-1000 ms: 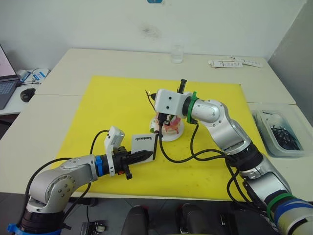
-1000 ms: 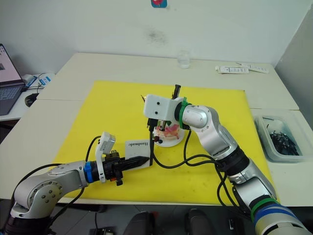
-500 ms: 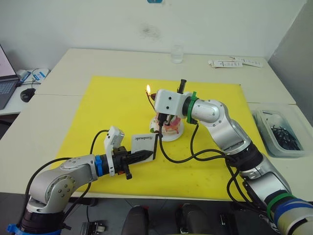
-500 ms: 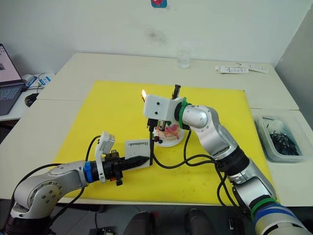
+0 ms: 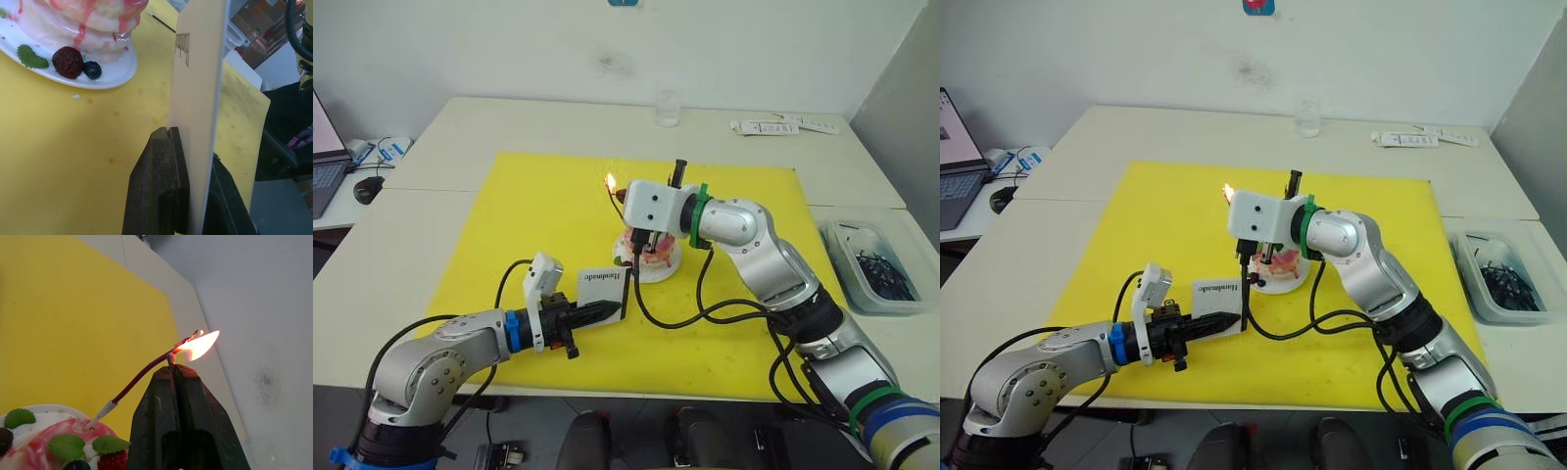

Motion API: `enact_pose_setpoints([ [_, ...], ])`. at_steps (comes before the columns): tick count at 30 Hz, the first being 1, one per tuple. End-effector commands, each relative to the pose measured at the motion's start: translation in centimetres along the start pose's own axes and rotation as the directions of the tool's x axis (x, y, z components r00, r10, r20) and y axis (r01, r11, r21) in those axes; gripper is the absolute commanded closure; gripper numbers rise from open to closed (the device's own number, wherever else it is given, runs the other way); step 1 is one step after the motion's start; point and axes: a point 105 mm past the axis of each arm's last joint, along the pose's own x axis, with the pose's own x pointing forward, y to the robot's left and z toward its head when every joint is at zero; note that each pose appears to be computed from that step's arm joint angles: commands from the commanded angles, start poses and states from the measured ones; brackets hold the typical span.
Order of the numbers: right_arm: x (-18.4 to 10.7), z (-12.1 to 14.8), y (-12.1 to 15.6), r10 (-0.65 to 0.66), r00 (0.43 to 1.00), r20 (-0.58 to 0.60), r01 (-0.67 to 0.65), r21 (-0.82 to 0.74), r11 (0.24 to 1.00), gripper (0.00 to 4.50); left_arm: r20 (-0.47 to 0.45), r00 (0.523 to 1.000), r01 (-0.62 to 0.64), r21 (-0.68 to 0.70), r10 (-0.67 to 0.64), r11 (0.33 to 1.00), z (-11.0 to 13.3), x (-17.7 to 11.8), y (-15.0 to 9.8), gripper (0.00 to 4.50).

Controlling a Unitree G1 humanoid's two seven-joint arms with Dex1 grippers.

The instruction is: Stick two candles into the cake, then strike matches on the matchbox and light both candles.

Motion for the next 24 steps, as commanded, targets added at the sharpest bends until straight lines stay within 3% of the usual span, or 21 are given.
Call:
enact_pose_setpoints([
  [1, -1.2, 1.3, -1.0, -0.034, 0.999, 0.035, 0.034, 0.003, 0.999, 4.47, 0.024, 1.000, 0.016, 0.028, -0.016, 0.999, 0.7, 0.2, -0.1, 4.50],
  [7, -2.8, 1.5, -0.4, -0.028, 0.999, 0.033, 0.026, 0.054, 0.998, 4.47, 0.012, 0.999, 0.045, 0.022, -0.045, 0.999, 0.6, 0.6, -0.5, 4.50],
  [15, -8.0, 0.0, 2.1, -0.017, 0.998, -0.062, 0.030, 0.217, 0.976, 4.47, -0.004, 0.996, 0.090, 0.012, -0.089, 0.996, 0.5, 1.2, -1.3, 4.50],
  [20, -13.5, -3.7, 1.8, -0.121, 0.948, -0.294, 0.225, 0.350, 0.909, 4.47, -0.018, 0.991, 0.133, -0.004, -0.133, 0.991, 0.1, 1.6, -2.0, 4.50],
  [24, -19.1, -7.8, 0.1, -0.224, 0.826, -0.517, 0.436, 0.335, 0.836, 4.47, -0.020, 0.989, 0.148, -0.016, -0.148, 0.989, -0.3, 1.9, -2.2, 4.50],
])
